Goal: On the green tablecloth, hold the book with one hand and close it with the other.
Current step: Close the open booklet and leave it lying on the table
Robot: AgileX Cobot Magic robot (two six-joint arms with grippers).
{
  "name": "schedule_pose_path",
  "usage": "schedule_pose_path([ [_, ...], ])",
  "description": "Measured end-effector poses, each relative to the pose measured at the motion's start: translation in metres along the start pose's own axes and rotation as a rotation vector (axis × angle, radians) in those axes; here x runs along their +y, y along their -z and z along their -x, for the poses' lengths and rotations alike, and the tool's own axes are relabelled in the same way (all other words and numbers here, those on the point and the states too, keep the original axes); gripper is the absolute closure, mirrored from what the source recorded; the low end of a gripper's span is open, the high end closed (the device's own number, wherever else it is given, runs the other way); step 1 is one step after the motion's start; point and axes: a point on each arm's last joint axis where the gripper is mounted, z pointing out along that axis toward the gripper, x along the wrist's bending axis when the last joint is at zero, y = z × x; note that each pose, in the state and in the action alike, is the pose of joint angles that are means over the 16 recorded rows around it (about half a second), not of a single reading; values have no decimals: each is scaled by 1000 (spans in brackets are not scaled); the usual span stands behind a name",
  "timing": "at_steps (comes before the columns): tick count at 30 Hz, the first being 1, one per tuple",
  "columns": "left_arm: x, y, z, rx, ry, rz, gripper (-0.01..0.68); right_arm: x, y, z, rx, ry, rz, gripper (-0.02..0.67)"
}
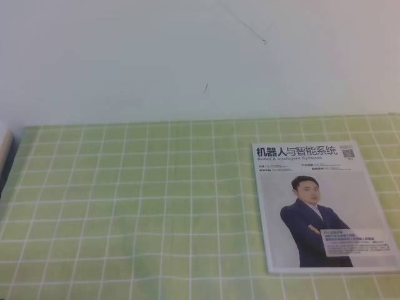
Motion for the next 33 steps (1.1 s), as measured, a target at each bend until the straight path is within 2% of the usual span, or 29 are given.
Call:
schedule_pose_path([
  [14, 0, 0, 0, 0, 6, 1, 676, -4, -1, 1, -22, 20, 4, 652],
  [24, 0, 0, 0, 0, 17, 0, 676, -37, -9, 7, -180, 55, 34, 652],
  [33, 0, 0, 0, 0, 19, -3, 676, -67, -21, 10, -298, -5, 85, 652],
])
